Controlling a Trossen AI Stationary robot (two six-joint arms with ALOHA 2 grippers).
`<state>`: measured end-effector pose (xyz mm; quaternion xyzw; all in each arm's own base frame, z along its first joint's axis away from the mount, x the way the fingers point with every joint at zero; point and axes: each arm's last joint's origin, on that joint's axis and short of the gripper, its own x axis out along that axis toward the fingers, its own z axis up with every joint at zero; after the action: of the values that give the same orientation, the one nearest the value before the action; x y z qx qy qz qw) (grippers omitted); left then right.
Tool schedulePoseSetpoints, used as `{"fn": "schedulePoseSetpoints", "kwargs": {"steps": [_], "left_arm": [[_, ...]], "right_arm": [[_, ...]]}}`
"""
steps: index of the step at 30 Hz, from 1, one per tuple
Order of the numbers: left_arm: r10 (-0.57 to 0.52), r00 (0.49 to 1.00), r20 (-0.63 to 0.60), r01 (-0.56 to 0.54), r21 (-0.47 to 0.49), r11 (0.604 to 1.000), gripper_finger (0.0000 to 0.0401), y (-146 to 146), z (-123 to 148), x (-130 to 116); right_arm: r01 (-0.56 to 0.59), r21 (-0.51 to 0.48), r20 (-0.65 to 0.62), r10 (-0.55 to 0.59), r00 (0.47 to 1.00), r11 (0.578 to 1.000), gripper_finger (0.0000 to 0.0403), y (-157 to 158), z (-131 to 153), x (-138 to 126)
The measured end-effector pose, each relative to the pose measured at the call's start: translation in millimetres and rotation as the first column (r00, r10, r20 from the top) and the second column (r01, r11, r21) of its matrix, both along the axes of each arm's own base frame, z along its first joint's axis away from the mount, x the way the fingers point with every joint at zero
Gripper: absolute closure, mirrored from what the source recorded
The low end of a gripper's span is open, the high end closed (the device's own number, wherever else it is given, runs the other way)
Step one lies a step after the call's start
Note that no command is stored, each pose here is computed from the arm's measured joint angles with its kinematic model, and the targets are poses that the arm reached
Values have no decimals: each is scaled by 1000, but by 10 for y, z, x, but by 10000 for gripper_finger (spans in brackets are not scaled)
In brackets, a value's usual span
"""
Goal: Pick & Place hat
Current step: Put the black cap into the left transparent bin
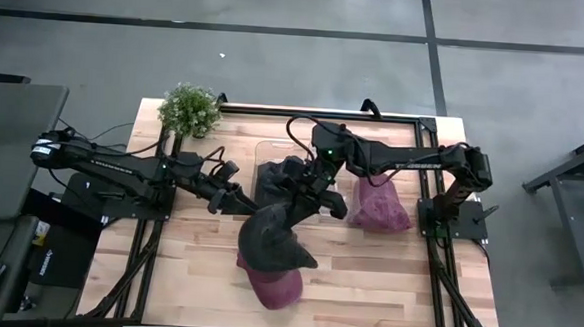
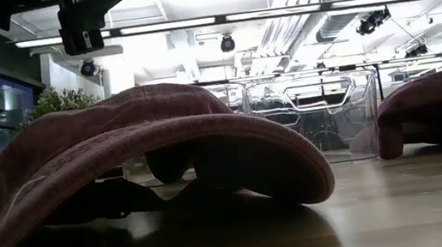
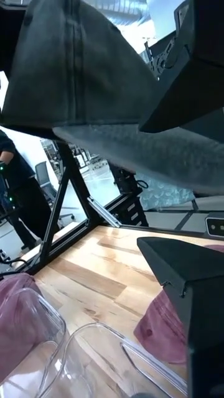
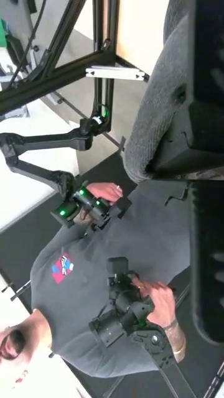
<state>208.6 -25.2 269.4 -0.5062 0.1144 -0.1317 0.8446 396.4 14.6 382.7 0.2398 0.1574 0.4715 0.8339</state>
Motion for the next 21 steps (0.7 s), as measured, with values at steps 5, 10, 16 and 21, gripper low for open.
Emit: {"fn": "schedulePoseSetpoints", "kwargs": {"steps": [5,10,16,21], "left_arm": [[-22,1000,1,22,-3,1000,121,-6,2,-2],[-40,999,7,40,-5,999,121,-11,8,-3],[-48,998,34,48,-7,999,121,-15,21,21],[-62,997,36,62,-8,998,121,-22,4,55]], "right_arm": [[25,-4,1,-25,1000,1000,403,-51,-15,9],[36,-11,9,-36,999,999,403,-61,-52,42],[38,-12,13,-38,999,999,403,-68,-107,95],[53,-7,32,-52,998,999,403,-95,-105,116]]}}
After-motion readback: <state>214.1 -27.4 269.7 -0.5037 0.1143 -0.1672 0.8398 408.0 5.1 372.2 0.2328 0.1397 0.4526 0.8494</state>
